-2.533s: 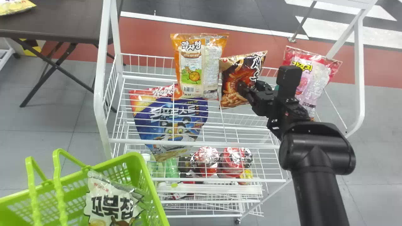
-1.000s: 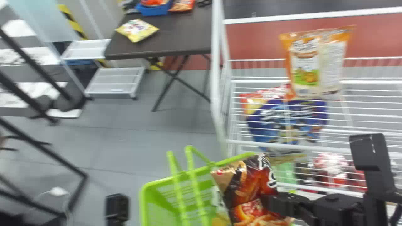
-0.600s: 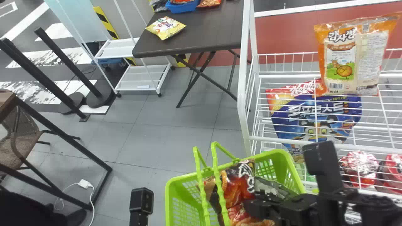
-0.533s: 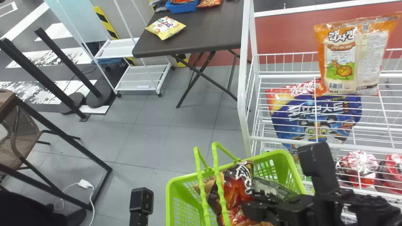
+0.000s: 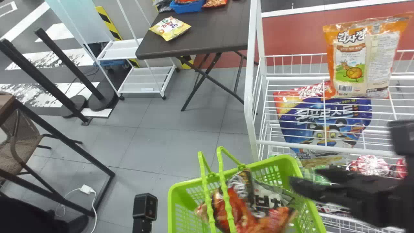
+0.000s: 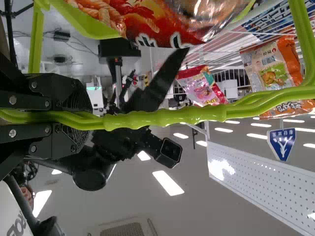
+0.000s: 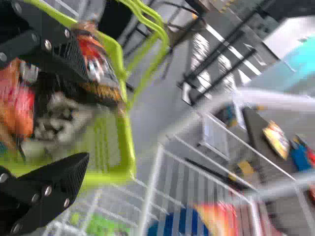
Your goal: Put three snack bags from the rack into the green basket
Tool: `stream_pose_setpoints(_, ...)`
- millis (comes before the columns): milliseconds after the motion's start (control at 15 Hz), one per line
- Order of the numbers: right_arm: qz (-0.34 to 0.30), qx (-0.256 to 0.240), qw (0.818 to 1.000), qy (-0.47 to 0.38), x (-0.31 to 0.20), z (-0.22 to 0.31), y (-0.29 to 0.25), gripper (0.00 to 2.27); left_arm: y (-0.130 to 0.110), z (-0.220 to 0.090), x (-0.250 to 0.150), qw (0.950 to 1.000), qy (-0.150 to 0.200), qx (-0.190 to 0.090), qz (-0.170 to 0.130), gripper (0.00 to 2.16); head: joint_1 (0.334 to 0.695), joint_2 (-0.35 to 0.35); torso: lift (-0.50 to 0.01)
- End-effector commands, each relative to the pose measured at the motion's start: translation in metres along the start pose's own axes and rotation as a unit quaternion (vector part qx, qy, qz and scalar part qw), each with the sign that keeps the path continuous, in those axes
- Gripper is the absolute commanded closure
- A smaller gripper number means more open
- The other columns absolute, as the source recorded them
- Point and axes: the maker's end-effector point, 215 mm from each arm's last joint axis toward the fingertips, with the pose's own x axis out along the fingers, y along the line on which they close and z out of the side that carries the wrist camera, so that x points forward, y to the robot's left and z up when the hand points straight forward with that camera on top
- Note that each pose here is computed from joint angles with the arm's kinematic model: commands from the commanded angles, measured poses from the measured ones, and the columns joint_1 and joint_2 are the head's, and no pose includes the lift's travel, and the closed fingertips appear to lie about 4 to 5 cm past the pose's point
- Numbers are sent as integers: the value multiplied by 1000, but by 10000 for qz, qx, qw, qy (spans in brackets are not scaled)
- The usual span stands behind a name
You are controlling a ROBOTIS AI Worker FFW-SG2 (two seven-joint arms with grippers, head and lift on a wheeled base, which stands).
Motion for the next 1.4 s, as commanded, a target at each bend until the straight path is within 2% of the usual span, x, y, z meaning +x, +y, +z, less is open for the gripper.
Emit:
stream_pose_setpoints(0, -827, -5, 9937, -756, -48, 51, -75, 43, -1, 0, -1, 10000, -1, -9, -35, 2148, 695, 307, 0)
stream_pose_setpoints(133, -1687, 40, 9789, -1151, -87, 79, -150, 43, -2, 0, 0, 10000, 2, -11, -49, 2148, 695, 151, 0)
stream_pose_setpoints(200, -2017, 30, 9703, -1333, -102, 92, -179, 49, -1, 0, -1, 10000, 7, -9, -36, 2148, 695, 9, 0)
stream_pose_setpoints(400, -2938, -44, 9419, -1627, -130, 121, -261, 53, 0, 1, 0, 10000, 2, -26, -49, 2148, 695, -167, 0)
stream_pose_setpoints(467, -3197, -66, 9332, -1639, -134, 126, -284, 53, 0, 1, 0, 10000, -3, -22, -54, 2148, 695, -247, 0)
stream_pose_setpoints(733, -4111, -230, 8961, -1659, -148, 157, -363, 53, 2, -1, -2, 10000, -20, -77, -39, 2148, 695, -339, 0)
stream_pose_setpoints(867, -4644, -240, 8726, -1494, -165, 159, -394, 53, 4, -1, -4, 9999, -35, -106, -22, 2148, 695, -350, 0)
stream_pose_setpoints(1067, -5171, -195, 8466, -1248, -183, 159, -422, 53, 5, -2, -3, 9999, -42, -133, -29, 2148, 695, -350, 0)
stream_pose_setpoints(1333, -5433, -152, 8341, -943, -179, 156, -445, 53, 7, -2, -4, 9999, -48, -162, -31, 2148, 695, -350, 0)
